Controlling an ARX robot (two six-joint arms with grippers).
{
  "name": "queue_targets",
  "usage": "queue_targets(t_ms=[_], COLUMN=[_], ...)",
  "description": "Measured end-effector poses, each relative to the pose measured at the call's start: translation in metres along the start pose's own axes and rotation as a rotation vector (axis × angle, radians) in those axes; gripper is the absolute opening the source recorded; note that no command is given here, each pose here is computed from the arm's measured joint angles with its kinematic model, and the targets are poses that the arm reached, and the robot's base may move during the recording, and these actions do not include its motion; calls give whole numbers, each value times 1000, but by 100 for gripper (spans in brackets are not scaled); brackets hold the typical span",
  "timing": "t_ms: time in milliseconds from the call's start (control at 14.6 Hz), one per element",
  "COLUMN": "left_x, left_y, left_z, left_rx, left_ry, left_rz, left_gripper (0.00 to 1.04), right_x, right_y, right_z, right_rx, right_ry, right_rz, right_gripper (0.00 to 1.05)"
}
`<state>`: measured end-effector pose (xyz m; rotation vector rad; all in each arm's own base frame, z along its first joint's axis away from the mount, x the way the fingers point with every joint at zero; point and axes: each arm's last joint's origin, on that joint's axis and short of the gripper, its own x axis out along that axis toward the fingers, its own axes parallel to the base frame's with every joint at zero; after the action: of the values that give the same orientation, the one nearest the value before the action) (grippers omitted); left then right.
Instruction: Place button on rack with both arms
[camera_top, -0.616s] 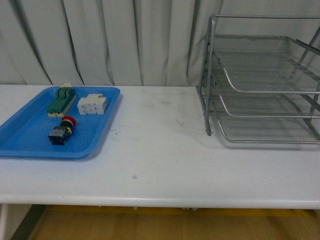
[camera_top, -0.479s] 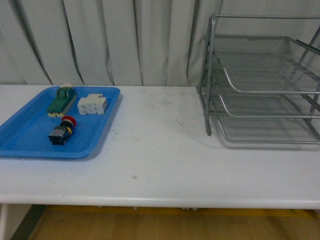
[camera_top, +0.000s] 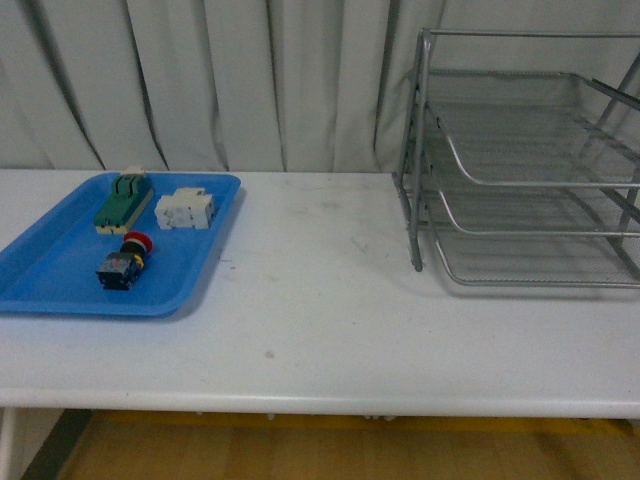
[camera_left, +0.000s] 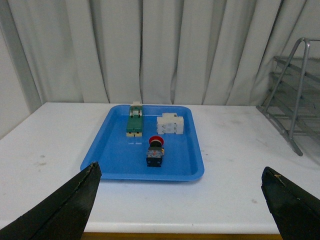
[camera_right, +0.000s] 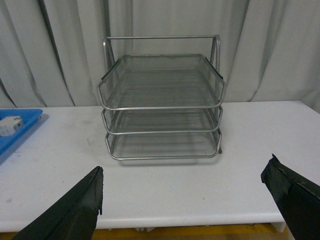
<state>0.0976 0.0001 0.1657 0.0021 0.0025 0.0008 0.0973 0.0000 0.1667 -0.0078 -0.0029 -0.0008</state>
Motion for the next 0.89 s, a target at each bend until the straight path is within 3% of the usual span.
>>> queue_targets(t_ms=[889], left_x=[0], left_y=[0], left_z=[0], left_rx=[0], left_ry=[0], left_rz=[0], left_gripper=[98], right_x=[0], right_y=[0], right_z=[0], right_rx=[0], right_ry=[0], right_rz=[0], right_gripper=[98])
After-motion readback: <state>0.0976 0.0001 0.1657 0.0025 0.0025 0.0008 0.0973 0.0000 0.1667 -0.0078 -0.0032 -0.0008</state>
